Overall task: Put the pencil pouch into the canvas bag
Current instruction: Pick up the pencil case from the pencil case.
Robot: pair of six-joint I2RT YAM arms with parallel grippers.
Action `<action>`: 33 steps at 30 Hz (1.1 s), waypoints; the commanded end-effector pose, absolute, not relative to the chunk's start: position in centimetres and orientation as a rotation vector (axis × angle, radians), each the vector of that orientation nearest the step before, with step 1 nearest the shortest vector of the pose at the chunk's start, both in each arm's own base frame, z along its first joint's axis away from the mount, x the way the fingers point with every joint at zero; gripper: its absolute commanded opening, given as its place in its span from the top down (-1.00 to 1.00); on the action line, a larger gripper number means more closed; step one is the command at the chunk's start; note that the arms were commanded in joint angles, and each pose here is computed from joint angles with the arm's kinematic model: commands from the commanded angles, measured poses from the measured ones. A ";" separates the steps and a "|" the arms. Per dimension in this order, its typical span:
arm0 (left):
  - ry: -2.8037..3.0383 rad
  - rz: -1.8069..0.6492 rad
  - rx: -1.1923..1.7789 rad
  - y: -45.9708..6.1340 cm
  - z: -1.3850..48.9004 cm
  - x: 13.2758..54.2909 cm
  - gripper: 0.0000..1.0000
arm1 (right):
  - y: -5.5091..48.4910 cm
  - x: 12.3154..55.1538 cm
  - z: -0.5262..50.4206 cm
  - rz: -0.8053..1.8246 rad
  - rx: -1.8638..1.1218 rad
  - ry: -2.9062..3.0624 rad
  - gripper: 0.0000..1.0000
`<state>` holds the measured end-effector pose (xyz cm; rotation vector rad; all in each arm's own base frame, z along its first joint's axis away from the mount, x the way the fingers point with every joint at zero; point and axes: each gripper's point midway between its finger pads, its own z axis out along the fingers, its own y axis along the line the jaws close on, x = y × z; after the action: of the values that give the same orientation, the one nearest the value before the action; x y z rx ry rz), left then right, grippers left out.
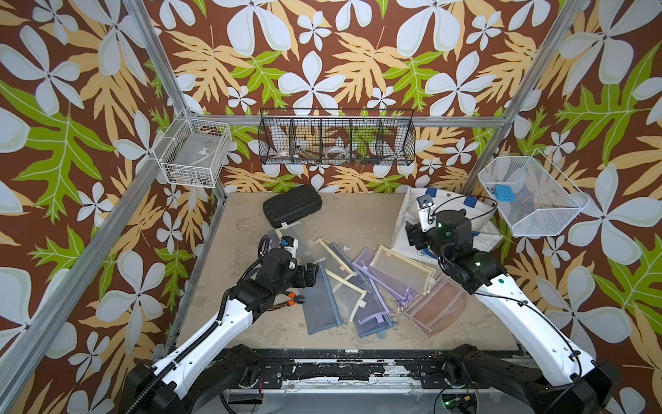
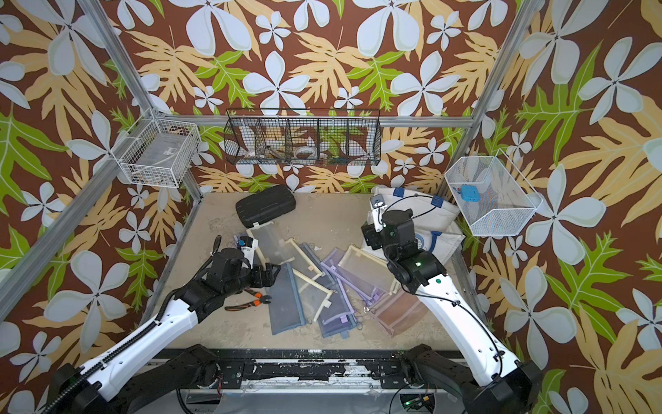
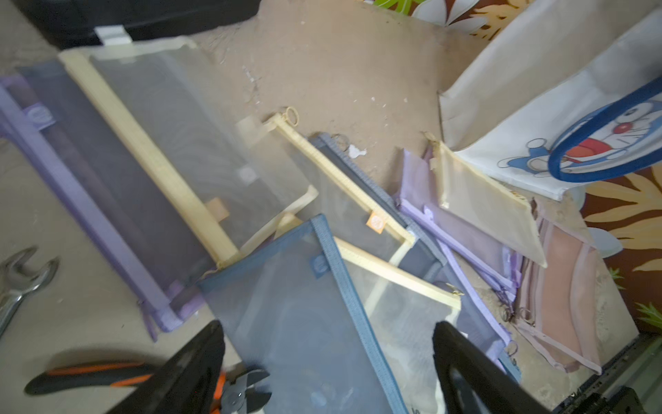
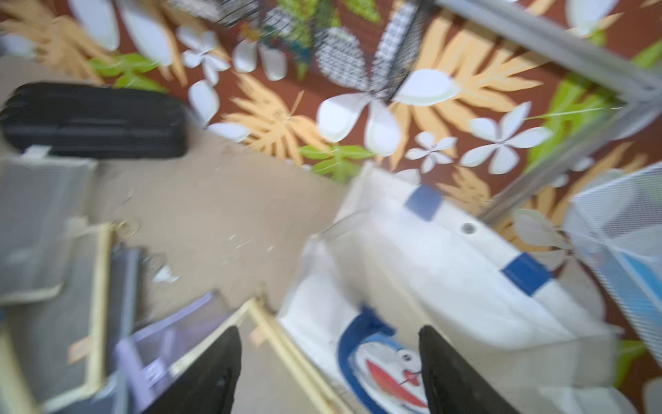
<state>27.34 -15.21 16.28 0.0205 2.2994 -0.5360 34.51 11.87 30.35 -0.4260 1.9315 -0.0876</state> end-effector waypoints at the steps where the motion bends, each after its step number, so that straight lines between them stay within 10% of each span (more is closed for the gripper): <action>1: 2.379 -0.528 -0.091 -13.9 14.1 25.7 -0.83 | 16.8 32.2 29.5 0.151 -0.517 1.893 -0.57; 14: 2.406 -0.599 -0.216 -14.4 11.7 25.7 -0.70 | 29.6 25.0 20.3 0.879 -0.749 1.960 -0.50; 33: 2.292 -0.681 -0.333 -13.2 11.4 25.2 -0.29 | 38.7 25.7 8.3 1.014 -0.819 2.239 -0.09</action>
<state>24.66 -13.24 10.60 -0.3043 2.3436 -0.6553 25.05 37.84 8.15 -0.8535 2.2485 0.9857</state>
